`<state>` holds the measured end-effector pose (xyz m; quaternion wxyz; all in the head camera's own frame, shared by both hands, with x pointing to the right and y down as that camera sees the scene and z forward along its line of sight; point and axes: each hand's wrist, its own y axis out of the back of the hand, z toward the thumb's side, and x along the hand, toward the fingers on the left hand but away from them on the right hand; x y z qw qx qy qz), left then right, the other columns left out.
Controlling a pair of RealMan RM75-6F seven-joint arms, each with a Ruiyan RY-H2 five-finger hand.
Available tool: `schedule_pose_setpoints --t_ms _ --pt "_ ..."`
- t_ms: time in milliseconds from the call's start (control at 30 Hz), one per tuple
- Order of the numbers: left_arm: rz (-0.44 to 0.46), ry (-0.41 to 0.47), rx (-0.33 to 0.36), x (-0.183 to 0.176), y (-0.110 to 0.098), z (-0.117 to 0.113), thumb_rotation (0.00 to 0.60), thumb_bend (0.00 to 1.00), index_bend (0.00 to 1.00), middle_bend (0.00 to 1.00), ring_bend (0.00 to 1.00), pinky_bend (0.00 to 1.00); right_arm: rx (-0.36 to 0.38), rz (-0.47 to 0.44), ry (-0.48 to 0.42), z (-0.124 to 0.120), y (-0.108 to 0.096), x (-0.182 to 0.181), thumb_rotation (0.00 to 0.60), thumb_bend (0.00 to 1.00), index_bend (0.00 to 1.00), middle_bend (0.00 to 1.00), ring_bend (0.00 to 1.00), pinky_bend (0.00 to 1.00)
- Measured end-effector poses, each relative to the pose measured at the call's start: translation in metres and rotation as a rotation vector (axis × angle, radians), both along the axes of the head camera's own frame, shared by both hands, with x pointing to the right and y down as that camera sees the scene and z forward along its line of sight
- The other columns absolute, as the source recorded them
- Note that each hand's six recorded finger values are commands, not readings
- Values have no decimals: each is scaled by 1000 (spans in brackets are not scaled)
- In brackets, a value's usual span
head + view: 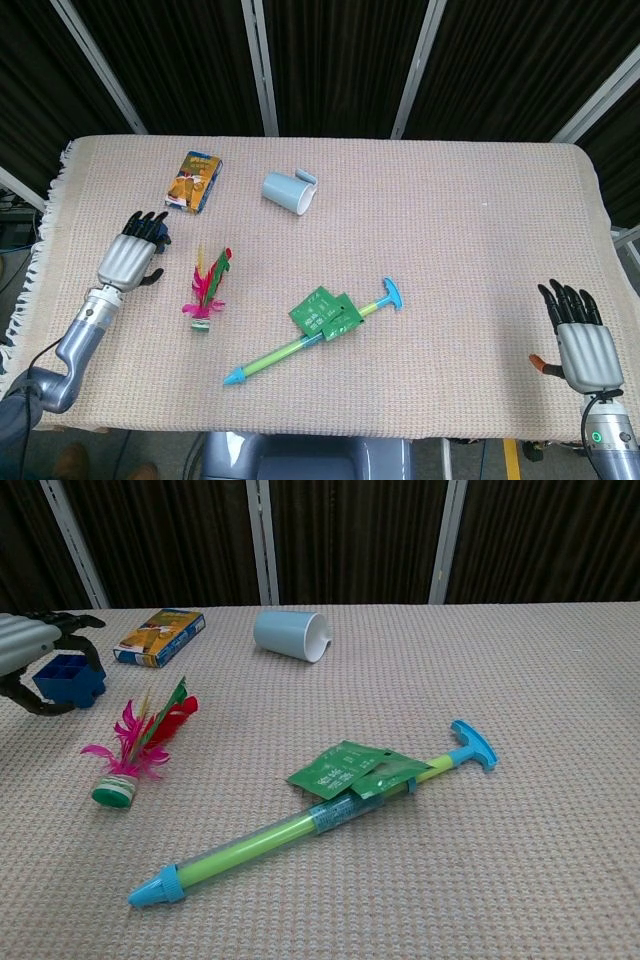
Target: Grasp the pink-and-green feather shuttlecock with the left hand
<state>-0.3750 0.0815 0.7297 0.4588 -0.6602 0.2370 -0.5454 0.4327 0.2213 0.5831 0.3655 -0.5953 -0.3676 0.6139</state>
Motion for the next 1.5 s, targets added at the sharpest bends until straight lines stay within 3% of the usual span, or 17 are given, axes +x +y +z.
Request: schedule_pose_setpoints --t_ms 600,733,833,1067,1333,1500 --pt "60 54 -93 65 -13 46 600 278 343 0 0 0 -13 17 13 7 -6 5 600 15 0 0 0 0" --pt "65 67 -104 71 -14 51 600 294 429 0 0 0 -12 18 16 9 -8 5 600 17 0 0 0 0" --pt "72 80 -106 76 -14 51 600 374 547 0 0 0 -13 15 18 10 -8 3 600 16 0 0 0 0" --pt "83 119 -72 79 -17 44 600 549 748 5 0 0 -15 9 22 12 -9 1 600 16 0 0 0 0" --pt "91 248 23 78 -20 15 600 557 799 54 0 0 -17 -4 21 13 -7 -3 600 16 0 0 0 0" --pt "115 390 80 80 -11 -14 600 557 813 77 0 0 -3 -10 20 10 -6 -5 600 16 0 0 0 0"
